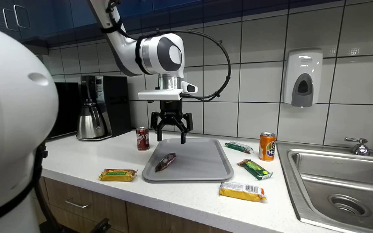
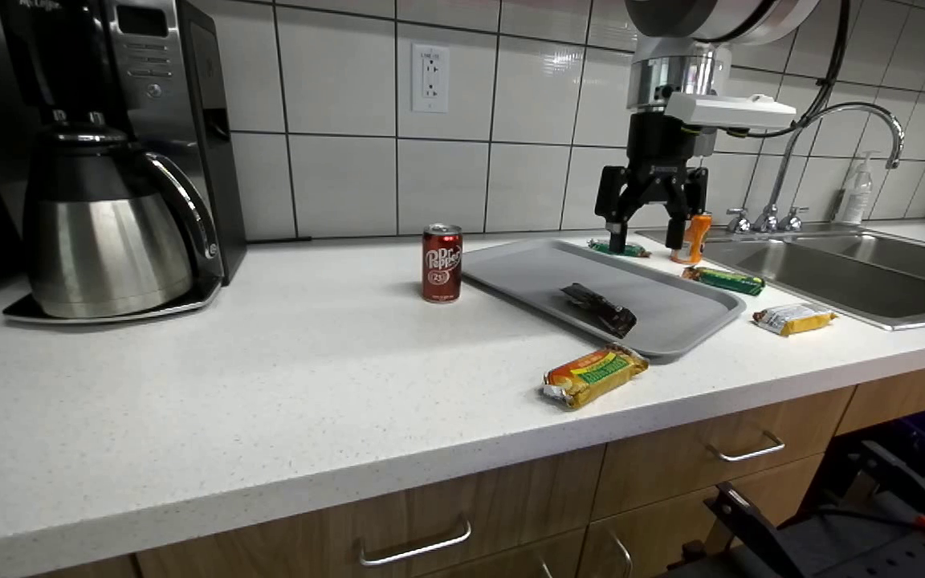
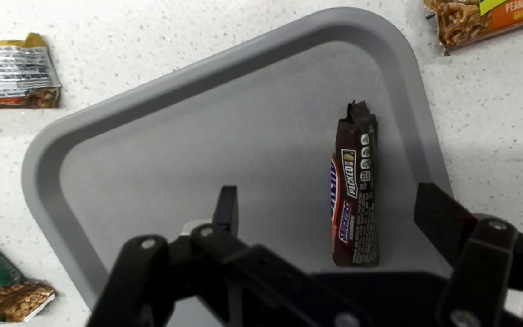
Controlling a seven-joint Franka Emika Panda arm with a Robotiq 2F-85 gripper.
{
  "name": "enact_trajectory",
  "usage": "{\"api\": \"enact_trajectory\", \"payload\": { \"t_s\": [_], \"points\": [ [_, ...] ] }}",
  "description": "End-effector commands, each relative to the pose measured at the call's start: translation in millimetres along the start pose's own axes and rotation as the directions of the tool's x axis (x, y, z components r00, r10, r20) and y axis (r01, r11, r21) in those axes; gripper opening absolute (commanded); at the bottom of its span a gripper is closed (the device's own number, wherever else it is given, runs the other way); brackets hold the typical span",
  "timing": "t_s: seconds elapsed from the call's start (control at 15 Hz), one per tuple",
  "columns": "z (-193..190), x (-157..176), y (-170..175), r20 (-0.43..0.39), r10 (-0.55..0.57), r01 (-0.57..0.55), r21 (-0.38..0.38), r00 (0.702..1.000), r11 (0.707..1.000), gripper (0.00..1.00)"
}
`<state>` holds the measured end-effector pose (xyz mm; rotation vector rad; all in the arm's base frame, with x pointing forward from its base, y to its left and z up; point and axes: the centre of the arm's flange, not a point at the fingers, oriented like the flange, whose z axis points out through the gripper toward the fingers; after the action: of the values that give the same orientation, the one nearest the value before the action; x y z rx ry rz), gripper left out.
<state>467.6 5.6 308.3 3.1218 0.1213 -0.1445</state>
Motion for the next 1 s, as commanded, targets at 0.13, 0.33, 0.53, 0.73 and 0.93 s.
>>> {"api": "enact_trajectory", "payload": {
  "t_s": [0.13, 0.33, 0.53, 0.73, 0.93],
  "points": [
    [0, 0, 0, 0.000, 0.000, 0.000, 0.000, 1.000, 1.000, 1.00],
    [0, 0, 0, 0.000, -0.001, 0.001, 0.000, 1.000, 1.000, 1.00],
    [-1, -1, -2, -0.015, 0.008, -0.008, -0.009, 1.000, 1.000, 1.00],
    [-7, -11, -13, -0.039, 0.027, -0.027, -0.014, 0.999, 1.000, 1.00],
    [-6, -22, -25, -0.042, 0.047, -0.048, -0.016, 0.998, 0.999, 1.00]
  ]
}}
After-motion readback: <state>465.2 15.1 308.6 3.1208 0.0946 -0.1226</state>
